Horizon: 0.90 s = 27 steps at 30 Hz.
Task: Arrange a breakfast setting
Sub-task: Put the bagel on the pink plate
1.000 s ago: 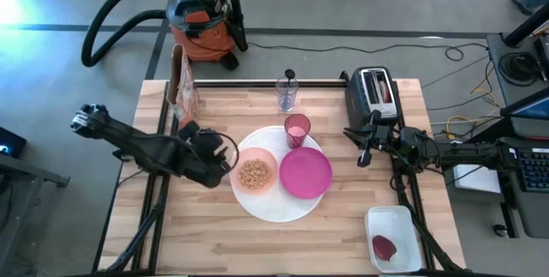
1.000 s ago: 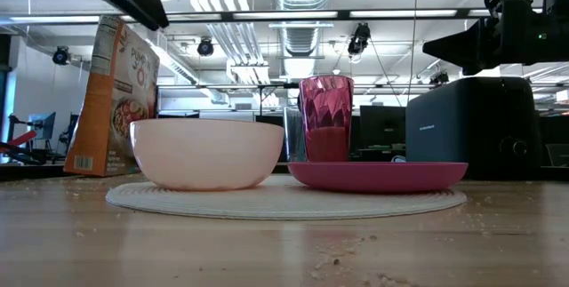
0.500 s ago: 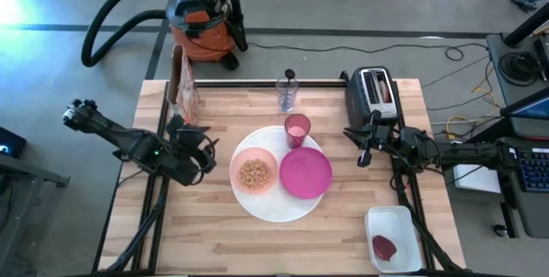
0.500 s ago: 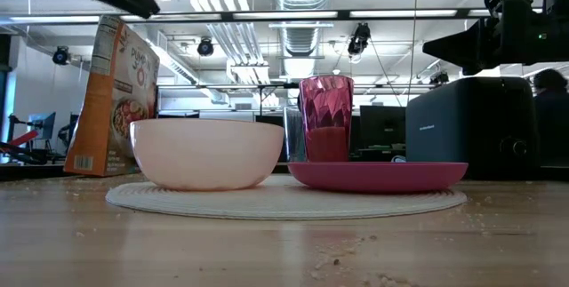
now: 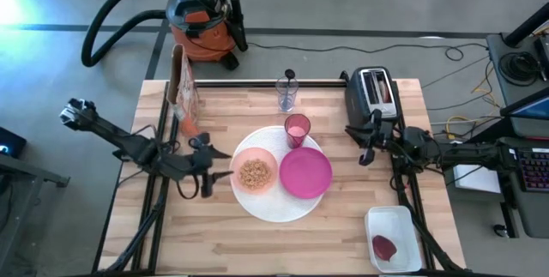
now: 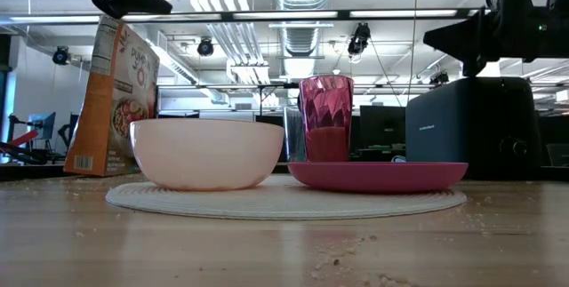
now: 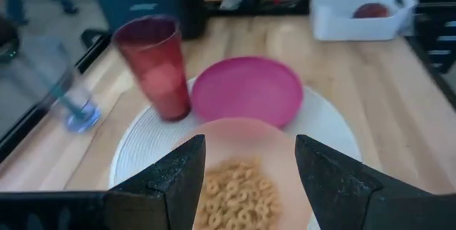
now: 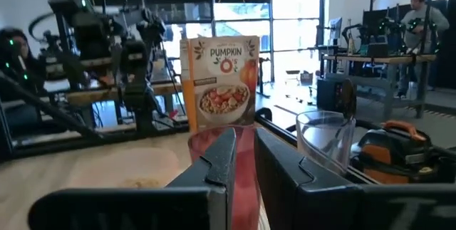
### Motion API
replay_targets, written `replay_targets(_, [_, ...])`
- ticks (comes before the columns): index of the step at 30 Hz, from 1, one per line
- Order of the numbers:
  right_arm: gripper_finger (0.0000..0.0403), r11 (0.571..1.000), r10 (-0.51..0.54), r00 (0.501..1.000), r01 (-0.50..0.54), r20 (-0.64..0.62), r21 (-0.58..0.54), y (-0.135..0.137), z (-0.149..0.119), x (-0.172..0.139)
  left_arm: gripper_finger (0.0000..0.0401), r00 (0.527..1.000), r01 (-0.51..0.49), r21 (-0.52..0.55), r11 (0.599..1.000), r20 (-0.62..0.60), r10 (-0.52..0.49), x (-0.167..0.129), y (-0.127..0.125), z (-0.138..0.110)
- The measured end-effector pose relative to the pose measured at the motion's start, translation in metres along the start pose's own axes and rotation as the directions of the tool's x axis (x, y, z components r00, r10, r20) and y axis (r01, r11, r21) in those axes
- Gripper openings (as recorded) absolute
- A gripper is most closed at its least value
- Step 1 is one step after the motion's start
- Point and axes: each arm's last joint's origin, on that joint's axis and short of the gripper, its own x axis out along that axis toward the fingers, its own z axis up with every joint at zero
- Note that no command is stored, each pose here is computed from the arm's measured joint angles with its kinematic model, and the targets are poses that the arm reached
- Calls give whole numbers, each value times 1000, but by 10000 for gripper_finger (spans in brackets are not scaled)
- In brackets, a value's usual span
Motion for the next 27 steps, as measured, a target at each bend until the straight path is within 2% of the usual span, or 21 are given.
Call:
replay_targets(7, [43,991,12,998,-20,62,131,0,6,0,201,992,95,155,983,70,-106,11,-2,-30])
replay_targets(12, [43,936,12,994,-51,112,347,1,12,-1,201,980,95,200,975,155,-127,16,-3,-45])
replay_targets(14, [43,916,15,993,-60,117,396,1,14,-1,201,977,92,206,974,171,-129,17,-2,-49])
replay_targets(18, [43,900,17,992,-70,127,430,1,17,-1,201,976,87,204,975,178,-124,18,-2,-50])
replay_targets(23, [43,878,16,989,-85,147,472,1,28,1,201,986,11,184,983,163,-41,19,12,-51])
replay_targets(25, [43,881,16,993,-70,118,467,2,38,3,201,985,24,174,984,167,-54,18,18,-54])
replay_targets(27, [43,889,12,1000,-23,28,457,3,48,5,201,980,48,159,986,185,-77,16,24,-57])
